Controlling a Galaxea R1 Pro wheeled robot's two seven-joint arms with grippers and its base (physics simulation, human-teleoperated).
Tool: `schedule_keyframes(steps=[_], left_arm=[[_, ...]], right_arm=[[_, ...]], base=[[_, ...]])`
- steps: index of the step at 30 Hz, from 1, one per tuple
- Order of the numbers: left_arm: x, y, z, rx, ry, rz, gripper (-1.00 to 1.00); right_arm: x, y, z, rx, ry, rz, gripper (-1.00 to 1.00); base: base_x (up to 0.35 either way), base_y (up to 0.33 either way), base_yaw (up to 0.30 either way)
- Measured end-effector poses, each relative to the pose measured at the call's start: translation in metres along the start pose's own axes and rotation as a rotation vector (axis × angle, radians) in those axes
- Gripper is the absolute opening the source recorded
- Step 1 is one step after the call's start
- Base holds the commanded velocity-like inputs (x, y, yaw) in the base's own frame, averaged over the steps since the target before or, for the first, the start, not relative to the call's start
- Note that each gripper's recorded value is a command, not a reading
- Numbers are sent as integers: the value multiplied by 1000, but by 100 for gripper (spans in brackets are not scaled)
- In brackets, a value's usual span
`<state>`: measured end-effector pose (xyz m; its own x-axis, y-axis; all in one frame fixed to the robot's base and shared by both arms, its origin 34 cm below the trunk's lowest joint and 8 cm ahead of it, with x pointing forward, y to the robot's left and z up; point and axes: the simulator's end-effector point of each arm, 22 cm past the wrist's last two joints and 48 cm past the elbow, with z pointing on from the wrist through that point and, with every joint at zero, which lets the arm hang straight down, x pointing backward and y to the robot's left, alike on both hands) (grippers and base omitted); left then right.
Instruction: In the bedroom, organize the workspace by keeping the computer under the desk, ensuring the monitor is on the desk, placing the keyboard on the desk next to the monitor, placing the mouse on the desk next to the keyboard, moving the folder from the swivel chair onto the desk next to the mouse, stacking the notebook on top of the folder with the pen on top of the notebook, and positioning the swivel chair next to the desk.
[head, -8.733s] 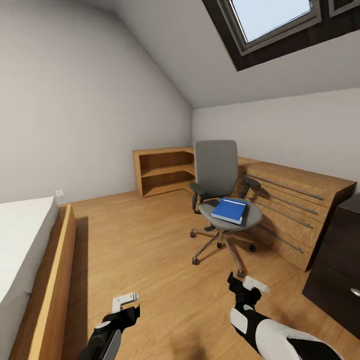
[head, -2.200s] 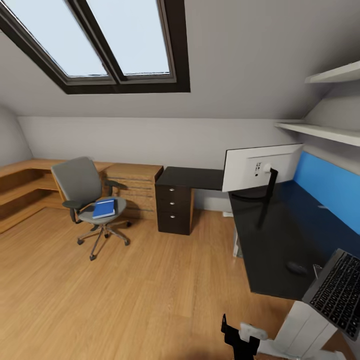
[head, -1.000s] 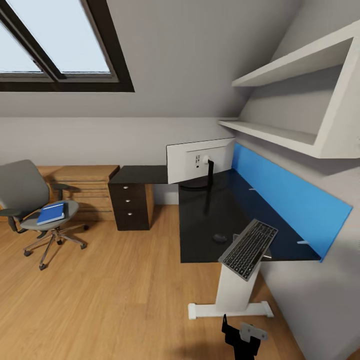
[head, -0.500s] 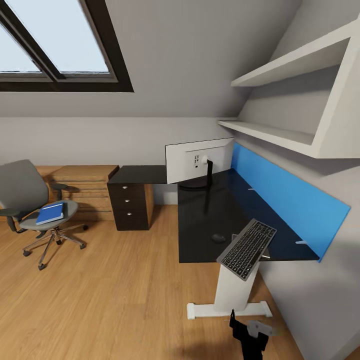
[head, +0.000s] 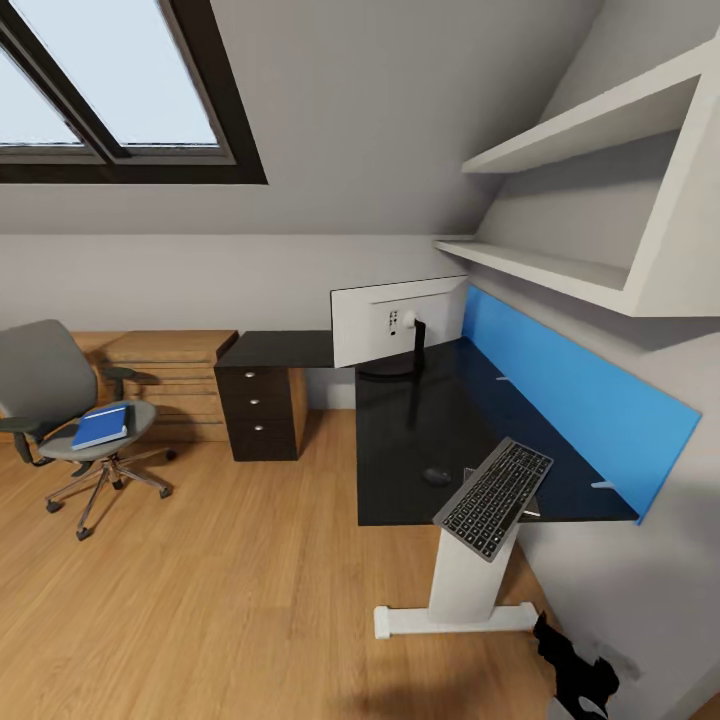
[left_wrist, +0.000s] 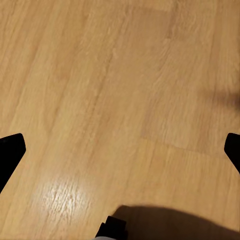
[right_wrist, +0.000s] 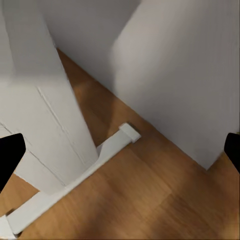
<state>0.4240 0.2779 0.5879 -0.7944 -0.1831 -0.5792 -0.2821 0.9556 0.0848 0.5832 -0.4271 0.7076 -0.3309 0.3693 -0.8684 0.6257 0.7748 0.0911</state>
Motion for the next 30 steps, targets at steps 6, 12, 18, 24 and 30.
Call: schedule_keyframes(steps=[6,12,18,24,30], left_arm=[[-1,3,1,-4,-1,1,100],[-1,5,1,-8,-1,0,100],[-5,16,3,-22,-8,3,100],[-12,19,4,-24,-38,-3,100],[-33,19,2,-24,-138,-25,100]], right_arm=[[-47,-4,25,0,5,36,100],[-129,26,39,-74,-15,48,100],[-187,53,30,-103,-49,49,100],[-197,133,13,-226,29,-53,100],[-182,247,-27,-404,58,-218,100]], base=[[0,0,0],[0,0,0],[0,0,0],[0,0,0],[0,0,0]])
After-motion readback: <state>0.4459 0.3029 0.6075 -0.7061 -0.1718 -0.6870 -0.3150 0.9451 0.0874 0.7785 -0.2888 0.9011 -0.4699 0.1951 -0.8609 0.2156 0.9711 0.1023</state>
